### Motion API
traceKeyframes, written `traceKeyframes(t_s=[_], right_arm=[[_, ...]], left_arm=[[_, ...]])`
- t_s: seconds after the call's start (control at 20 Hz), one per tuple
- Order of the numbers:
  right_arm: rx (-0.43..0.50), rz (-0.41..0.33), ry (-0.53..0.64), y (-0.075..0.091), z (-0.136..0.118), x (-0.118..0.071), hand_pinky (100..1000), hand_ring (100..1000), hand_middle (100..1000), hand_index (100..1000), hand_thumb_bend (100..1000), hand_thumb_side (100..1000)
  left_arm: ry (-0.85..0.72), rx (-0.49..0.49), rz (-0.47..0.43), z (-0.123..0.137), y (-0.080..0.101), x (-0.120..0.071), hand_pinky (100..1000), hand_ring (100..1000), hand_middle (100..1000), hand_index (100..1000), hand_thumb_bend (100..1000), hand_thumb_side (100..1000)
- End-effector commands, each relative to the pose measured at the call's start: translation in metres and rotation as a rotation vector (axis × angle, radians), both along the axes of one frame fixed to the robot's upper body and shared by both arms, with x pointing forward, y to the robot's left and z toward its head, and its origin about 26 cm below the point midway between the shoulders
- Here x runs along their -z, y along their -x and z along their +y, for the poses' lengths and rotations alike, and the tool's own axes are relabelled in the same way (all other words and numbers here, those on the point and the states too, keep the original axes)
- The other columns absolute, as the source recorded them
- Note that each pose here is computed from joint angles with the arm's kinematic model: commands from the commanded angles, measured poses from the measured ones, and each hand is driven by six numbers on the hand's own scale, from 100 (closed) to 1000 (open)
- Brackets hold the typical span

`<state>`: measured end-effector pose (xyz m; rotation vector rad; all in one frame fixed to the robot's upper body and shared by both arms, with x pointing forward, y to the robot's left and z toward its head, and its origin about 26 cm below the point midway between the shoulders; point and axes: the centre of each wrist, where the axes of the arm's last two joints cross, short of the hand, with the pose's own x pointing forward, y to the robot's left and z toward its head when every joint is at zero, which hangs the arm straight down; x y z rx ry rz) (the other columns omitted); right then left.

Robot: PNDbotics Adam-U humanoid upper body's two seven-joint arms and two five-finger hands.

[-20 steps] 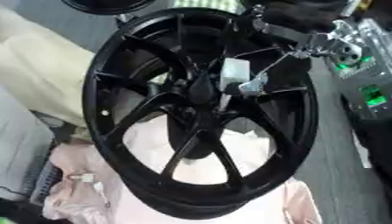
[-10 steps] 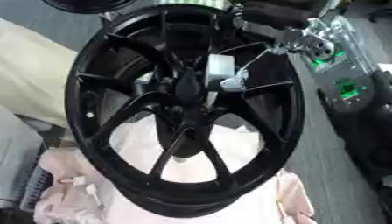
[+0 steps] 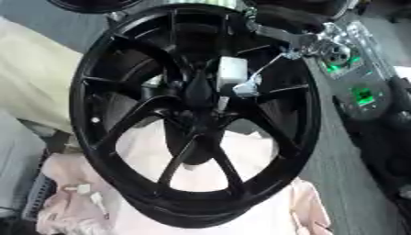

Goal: Pull the pin out of the wheel hub.

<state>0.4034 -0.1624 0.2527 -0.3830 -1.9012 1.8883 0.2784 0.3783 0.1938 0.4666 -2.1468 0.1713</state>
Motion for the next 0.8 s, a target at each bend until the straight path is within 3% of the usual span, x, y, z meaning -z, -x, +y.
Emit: traceKeyframes(t_s=[0.05,0.8], right_arm=[[0.024,-0.022,0.0,-0.0002,-0.0061,-0.0076,712,686,507,720,514,464],[0.043,-0.002,-0.025,-0.0004,-0.0094,-0.0041,696,649,443,632,516,407]], left_arm=[[-0.038,-0.003,-0.027,0.0031,0.0019,-0.0118,468,502,530,654,100,784],[-0.043,-0.001,-0.023,0.0029,0.0018,-0.0119,468,502,530,652,100,787]])
